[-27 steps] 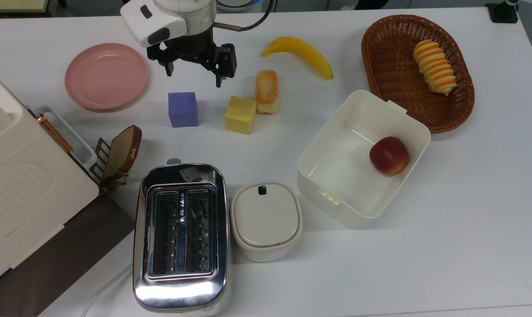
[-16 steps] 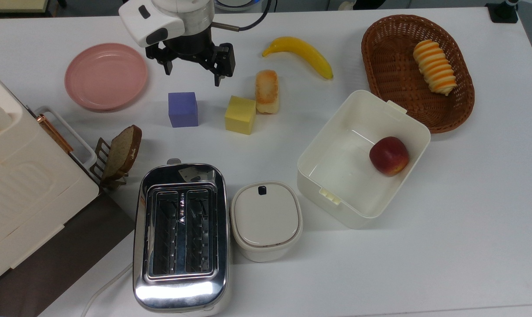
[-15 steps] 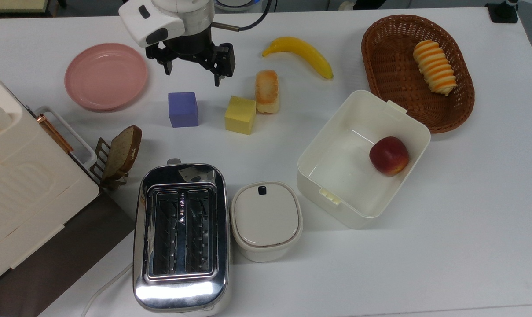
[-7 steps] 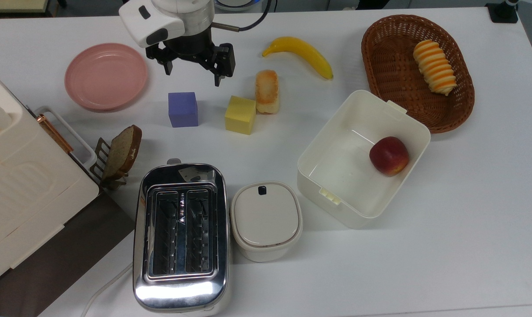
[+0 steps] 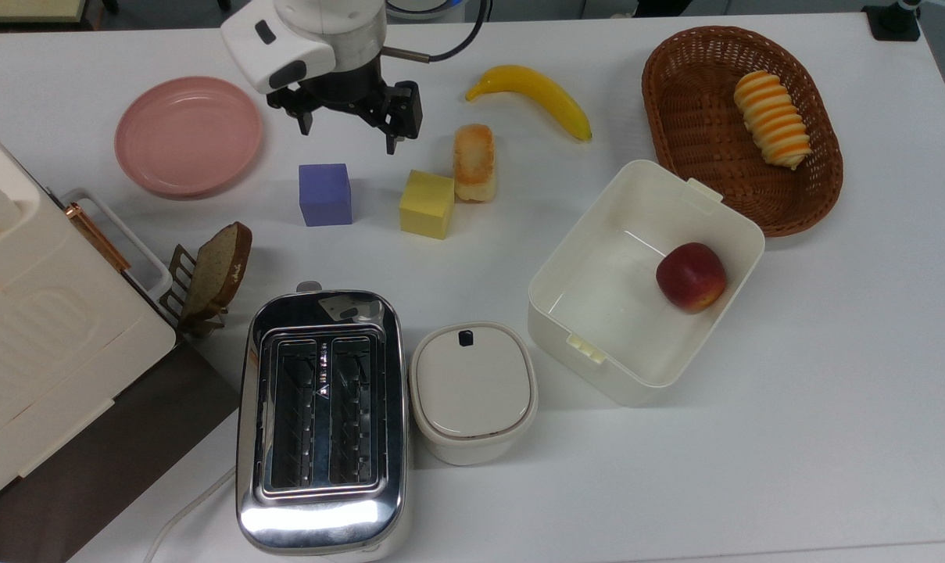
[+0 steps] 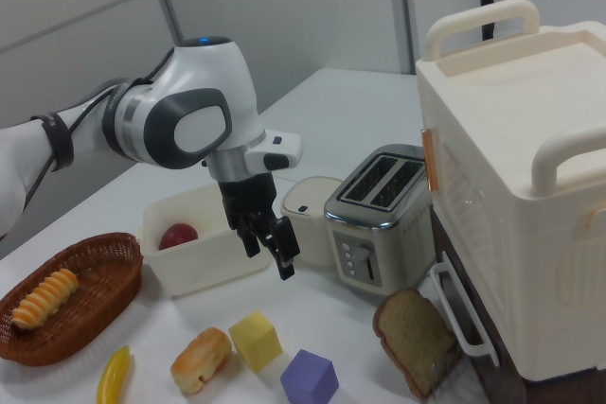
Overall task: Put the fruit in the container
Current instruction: 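Move the gripper toward the yellow banana beside the wicker basket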
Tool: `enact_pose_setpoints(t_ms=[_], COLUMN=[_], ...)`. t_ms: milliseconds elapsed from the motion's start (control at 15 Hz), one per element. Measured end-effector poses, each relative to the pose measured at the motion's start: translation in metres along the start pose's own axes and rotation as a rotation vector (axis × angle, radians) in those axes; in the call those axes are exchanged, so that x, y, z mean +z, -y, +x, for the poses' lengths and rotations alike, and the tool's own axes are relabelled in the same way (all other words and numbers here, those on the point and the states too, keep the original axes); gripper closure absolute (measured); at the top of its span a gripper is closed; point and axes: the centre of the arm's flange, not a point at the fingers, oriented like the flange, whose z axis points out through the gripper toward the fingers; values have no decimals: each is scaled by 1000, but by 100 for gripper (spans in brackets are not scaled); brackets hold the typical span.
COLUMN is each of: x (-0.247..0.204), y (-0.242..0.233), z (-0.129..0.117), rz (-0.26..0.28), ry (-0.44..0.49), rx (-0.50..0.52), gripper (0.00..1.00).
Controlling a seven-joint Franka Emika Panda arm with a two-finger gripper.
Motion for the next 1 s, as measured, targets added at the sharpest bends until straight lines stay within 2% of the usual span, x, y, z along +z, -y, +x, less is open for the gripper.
enact_pose_setpoints(t_ms=[1002], x=[65], y=[35], z=[-23], rz=[-26], ry=[136], rx=[-66], gripper=[0])
